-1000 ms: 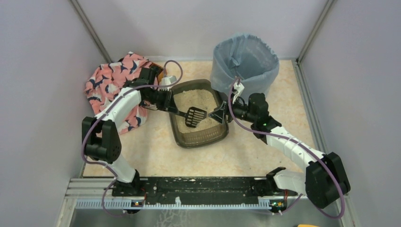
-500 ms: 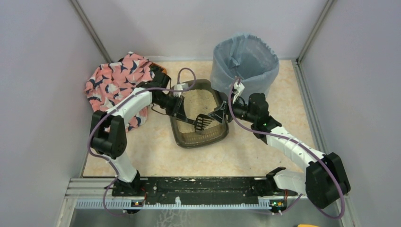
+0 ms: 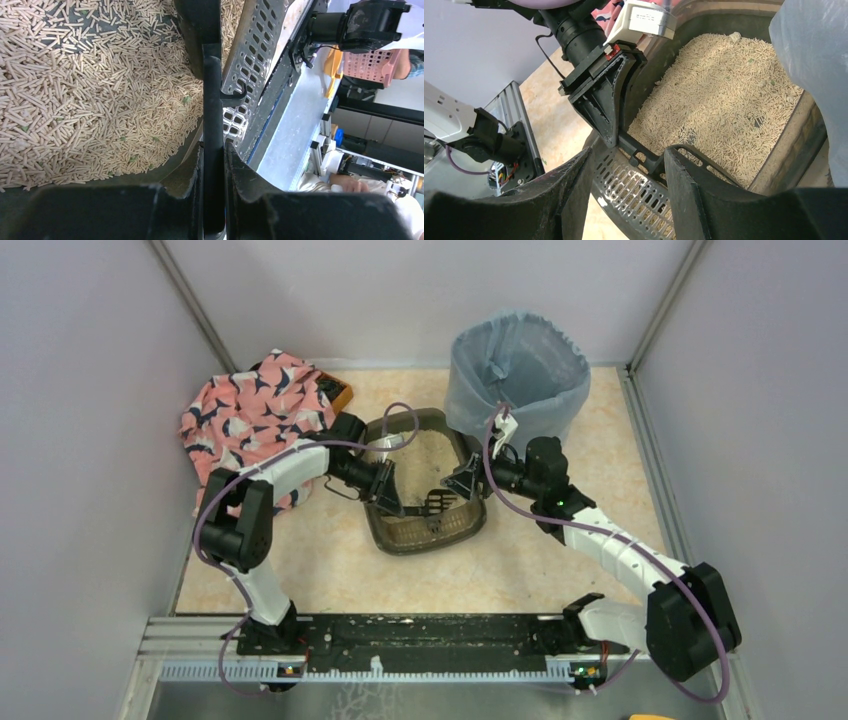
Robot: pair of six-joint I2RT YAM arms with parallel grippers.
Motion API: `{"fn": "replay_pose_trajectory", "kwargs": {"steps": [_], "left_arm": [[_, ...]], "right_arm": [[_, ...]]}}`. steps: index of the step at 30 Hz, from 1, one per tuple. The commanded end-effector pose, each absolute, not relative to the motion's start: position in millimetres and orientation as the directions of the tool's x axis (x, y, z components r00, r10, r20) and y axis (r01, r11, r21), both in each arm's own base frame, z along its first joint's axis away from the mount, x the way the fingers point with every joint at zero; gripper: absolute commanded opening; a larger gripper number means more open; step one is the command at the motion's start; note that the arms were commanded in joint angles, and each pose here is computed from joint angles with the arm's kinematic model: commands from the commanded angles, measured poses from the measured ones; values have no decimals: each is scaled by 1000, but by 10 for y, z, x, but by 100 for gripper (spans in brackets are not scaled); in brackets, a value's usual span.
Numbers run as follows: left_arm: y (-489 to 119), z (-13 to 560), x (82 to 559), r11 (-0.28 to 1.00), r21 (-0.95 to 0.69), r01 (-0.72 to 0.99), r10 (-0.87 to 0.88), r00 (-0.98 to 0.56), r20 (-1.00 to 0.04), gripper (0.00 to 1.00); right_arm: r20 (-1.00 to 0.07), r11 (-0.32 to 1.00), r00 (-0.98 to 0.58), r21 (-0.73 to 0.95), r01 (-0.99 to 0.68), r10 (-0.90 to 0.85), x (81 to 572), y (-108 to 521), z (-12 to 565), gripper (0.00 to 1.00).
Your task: Clean the litter box
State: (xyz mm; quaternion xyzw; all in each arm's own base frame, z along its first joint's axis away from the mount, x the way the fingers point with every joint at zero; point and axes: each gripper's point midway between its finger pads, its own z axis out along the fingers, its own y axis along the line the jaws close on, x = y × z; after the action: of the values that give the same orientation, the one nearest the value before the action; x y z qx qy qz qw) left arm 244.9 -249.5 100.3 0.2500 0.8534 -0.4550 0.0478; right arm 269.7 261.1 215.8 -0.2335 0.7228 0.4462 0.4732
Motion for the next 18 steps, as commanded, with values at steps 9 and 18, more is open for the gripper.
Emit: {"fn": "replay_pose_trajectory", "kwargs": {"steps": [9, 18], "left_arm": [[-2524, 1043, 2361, 404, -809, 427, 347, -890, -296, 0], [-2130, 1007, 2747, 580, -731, 359, 218, -933, -286, 0]], "right_arm": [[-925, 493, -362, 369, -788, 115, 2735, 2577, 2372, 54], [-924, 489, -365, 373, -789, 115, 2741, 2589, 2361, 54]]}}
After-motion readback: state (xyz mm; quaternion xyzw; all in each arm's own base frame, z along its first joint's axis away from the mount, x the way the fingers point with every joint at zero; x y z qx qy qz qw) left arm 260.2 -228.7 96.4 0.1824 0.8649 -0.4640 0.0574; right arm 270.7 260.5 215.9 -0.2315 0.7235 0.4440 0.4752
